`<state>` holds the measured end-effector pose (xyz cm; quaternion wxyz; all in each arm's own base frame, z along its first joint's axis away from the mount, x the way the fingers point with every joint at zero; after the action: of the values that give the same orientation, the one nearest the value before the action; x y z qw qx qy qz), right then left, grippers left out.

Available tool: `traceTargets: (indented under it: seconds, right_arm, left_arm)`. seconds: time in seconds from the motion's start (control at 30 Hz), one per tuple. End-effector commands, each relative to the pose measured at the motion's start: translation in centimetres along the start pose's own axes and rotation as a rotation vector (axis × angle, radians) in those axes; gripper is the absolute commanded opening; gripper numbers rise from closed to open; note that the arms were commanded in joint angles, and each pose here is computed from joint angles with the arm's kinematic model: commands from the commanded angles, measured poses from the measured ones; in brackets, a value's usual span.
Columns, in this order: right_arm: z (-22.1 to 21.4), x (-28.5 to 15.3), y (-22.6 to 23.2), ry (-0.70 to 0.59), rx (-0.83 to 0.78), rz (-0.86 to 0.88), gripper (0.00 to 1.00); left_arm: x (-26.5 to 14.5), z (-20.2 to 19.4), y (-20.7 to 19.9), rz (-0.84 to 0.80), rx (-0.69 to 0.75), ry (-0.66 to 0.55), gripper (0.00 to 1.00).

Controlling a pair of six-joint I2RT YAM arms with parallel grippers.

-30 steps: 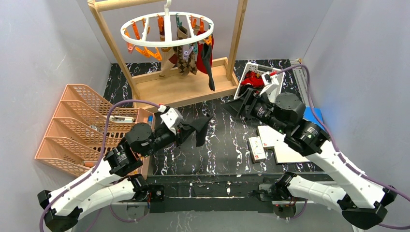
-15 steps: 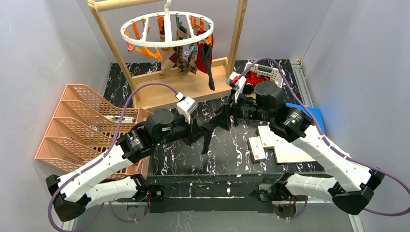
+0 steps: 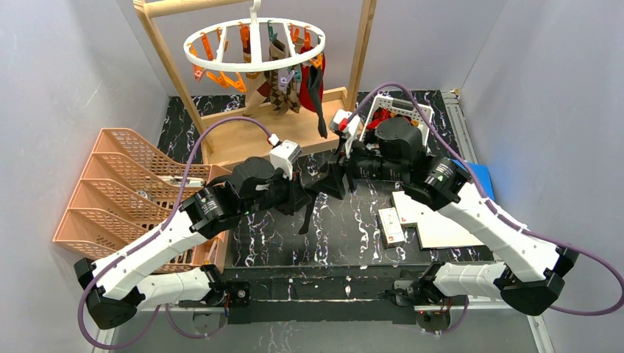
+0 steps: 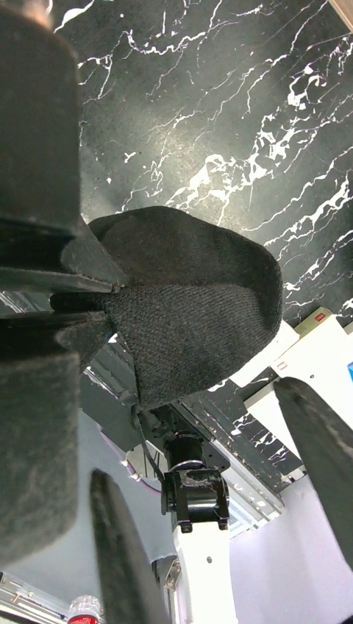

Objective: Clip the socks to the hanger
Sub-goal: Pick up the sock from the bin.

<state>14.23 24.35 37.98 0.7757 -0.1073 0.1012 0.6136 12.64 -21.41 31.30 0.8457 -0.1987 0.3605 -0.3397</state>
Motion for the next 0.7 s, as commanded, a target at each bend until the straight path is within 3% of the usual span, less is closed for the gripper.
traceTargets:
  seconds: [0.0,0.47,0.67]
  right_arm:
    - [0.8,0.6,0.5,0.040,-0.062,-0.013,0.63]
    - [0.2,2.4,1.1,0.148,-0.124,-0.158,0.55]
    - [0.1,2.4,0.7,0.158,-0.133,-0.221,0.45]
  left_arm:
    - [-1.0,0.8,-0.6,0.018,-0.024,-0.024,0.00]
    - [-1.9,0.9,-0.4,0.018,-0.033,-0.053,0.00]
    - [-2.1,0.7,-0.2,0.019,-0.033,-0.056,0.00]
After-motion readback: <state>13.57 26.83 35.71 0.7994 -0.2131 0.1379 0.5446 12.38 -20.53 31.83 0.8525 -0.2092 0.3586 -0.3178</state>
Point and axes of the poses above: each gripper's point midway between its finger pads, its own x axis out along the fingers, its own y axis along the line the jaws close on, z = x × y, the point moved 8 cm from there along -x, back along the fingers, and after that the axes turned 15 degrees about -x, right-handed, at the moved point
